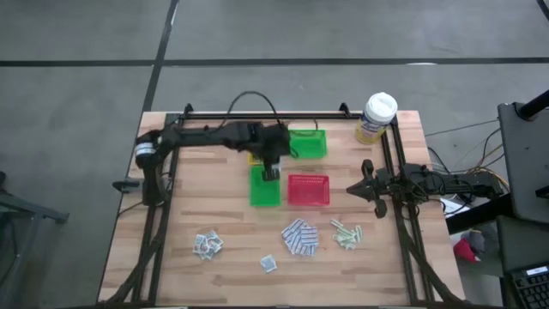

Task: Pick & Place First Aid Supplies
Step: Put the blue alcohol pad into the yellow bin

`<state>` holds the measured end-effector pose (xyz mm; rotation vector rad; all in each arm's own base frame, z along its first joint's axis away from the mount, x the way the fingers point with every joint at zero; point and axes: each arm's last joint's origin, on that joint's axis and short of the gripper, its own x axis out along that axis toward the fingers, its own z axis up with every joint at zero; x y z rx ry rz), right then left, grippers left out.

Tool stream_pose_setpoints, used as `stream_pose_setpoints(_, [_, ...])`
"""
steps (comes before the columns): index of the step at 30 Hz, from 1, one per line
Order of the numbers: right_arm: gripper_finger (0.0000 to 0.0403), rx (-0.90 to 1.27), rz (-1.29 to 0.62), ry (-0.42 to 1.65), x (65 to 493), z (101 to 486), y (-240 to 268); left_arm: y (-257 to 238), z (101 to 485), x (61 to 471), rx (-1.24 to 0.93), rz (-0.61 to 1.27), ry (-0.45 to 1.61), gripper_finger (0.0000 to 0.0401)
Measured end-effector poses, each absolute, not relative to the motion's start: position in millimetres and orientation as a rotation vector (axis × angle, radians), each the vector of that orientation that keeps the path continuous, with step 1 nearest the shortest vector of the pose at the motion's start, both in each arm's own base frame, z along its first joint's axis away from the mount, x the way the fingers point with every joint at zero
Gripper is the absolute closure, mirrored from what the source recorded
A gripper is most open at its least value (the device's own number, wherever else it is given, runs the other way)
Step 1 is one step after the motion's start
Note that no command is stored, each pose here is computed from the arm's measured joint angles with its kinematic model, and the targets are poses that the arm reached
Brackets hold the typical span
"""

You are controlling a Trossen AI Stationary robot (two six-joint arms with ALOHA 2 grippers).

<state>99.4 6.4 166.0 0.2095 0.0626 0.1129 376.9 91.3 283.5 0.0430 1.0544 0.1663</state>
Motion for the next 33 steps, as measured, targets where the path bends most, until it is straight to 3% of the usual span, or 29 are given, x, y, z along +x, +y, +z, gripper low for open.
stream_pose_setpoints(13, [0.0374,0.209,0.113,0.063,99,166,6,170,282,349,-0.143,0.360,1.047,0.0401])
stream_pose_setpoints(21, [0.0374,0.209,0.113,0.063,99,166,6,179,258,353,-0.300,0.382,1.100,0.0401])
stream_pose_setpoints(33, [0.0374,0.209,0.112,0.063,99,166,6,192,228,360,-0.297,0.389,1.167,0.0401])
